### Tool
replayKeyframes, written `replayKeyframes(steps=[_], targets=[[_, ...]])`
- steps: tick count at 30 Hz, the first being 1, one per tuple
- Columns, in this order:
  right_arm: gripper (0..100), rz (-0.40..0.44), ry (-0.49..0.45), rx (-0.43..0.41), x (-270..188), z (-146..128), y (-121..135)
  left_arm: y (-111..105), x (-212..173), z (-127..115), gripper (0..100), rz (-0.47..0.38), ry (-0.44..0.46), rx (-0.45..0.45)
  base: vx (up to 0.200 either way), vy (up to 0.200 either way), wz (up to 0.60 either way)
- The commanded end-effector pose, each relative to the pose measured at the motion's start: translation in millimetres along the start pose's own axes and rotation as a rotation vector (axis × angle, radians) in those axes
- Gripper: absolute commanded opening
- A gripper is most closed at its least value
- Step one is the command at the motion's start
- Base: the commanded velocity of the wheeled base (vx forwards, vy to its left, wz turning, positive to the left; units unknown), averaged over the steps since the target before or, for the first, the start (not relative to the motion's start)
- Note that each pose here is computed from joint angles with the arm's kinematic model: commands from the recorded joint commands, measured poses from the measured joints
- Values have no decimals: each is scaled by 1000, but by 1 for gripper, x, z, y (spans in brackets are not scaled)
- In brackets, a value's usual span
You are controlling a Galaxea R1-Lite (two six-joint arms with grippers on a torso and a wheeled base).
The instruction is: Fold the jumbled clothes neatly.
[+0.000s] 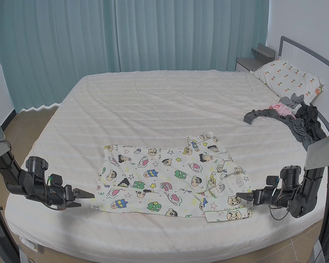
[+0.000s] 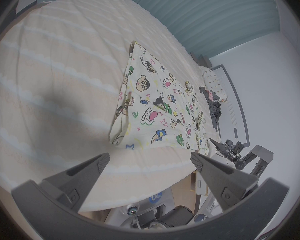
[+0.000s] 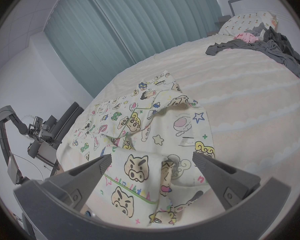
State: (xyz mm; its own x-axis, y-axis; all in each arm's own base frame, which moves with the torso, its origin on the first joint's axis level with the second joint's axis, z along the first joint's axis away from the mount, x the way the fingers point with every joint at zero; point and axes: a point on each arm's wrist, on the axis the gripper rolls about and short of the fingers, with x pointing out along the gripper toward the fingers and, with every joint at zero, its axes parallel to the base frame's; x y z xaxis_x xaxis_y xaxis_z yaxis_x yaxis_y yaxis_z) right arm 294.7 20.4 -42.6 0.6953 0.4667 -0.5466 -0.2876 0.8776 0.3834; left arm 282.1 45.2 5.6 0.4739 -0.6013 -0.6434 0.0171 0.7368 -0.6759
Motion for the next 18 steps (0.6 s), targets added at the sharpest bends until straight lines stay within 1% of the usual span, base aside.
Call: replayKeyframes(steps=[1, 3, 4, 5, 9, 18], targets=[[100, 66, 52, -56, 19, -4, -12, 5, 3, -13, 100, -3, -26, 22, 0, 0, 0], [100, 111, 73, -46, 18, -6, -12, 6, 3, -14, 100, -2, -25, 19, 0, 0, 0], [100, 114, 73, -46, 18, -6, -12, 6, 3, -14, 100, -2, -25, 19, 0, 0, 0], [100, 137, 74, -50, 19, -6, -12, 6, 3, -13, 100, -3, -26, 20, 0, 0, 0], [100, 148, 68, -60, 20, -4, -9, 5, 3, -13, 100, -3, -26, 24, 0, 0, 0], [100, 148, 72, -57, 32, -5, -15, 5, 3, -14, 100, -3, -25, 23, 0, 0, 0]])
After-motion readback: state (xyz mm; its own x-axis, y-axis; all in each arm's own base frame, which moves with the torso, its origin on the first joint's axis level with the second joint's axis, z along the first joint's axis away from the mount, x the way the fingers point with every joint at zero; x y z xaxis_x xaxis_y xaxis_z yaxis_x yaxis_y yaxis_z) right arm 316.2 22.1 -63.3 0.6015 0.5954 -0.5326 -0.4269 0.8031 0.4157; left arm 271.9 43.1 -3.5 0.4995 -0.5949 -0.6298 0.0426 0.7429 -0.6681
